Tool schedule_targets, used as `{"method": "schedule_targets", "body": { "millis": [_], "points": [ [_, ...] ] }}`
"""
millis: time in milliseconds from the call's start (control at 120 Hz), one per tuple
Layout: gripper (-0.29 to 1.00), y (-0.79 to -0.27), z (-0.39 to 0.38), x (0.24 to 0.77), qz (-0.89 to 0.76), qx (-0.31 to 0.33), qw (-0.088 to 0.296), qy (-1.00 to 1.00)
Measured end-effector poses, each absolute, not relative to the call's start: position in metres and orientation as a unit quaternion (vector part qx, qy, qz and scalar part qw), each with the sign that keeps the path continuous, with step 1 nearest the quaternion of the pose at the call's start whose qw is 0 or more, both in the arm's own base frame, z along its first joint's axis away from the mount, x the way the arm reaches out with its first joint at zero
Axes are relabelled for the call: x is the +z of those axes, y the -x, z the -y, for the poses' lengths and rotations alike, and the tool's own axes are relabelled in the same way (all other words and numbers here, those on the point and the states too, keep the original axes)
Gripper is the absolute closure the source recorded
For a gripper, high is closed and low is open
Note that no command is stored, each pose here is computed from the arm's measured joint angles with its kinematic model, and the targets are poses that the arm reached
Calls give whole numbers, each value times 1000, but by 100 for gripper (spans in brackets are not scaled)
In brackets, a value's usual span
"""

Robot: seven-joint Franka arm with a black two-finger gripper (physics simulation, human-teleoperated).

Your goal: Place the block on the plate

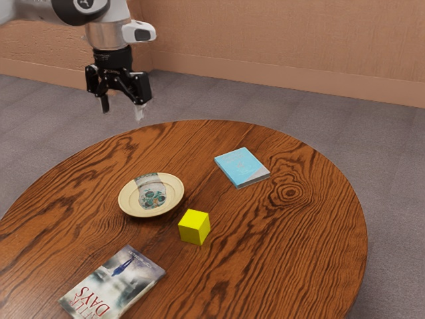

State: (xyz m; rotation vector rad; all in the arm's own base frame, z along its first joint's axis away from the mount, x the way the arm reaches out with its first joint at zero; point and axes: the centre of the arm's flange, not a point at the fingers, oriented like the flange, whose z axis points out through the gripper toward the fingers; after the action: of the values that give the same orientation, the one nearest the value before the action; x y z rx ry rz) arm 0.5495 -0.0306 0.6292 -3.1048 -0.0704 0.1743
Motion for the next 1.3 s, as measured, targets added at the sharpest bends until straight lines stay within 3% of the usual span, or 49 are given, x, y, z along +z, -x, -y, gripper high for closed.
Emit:
{"method": "schedule_targets", "body": {
  "millis": [125,267,417,633,958,1300],
  "points": [
    [0,-554,8,632,53,36,16,998],
    [0,-562,36,626,42,31,20,998],
    [0,-591,93,575,8,56,19,998],
    [0,-620,101,515,25,69,12,997],
    [0,-627,110,422,46,73,0,996],
    [0,-629,112,368,62,66,-10,996]
  ]
}}
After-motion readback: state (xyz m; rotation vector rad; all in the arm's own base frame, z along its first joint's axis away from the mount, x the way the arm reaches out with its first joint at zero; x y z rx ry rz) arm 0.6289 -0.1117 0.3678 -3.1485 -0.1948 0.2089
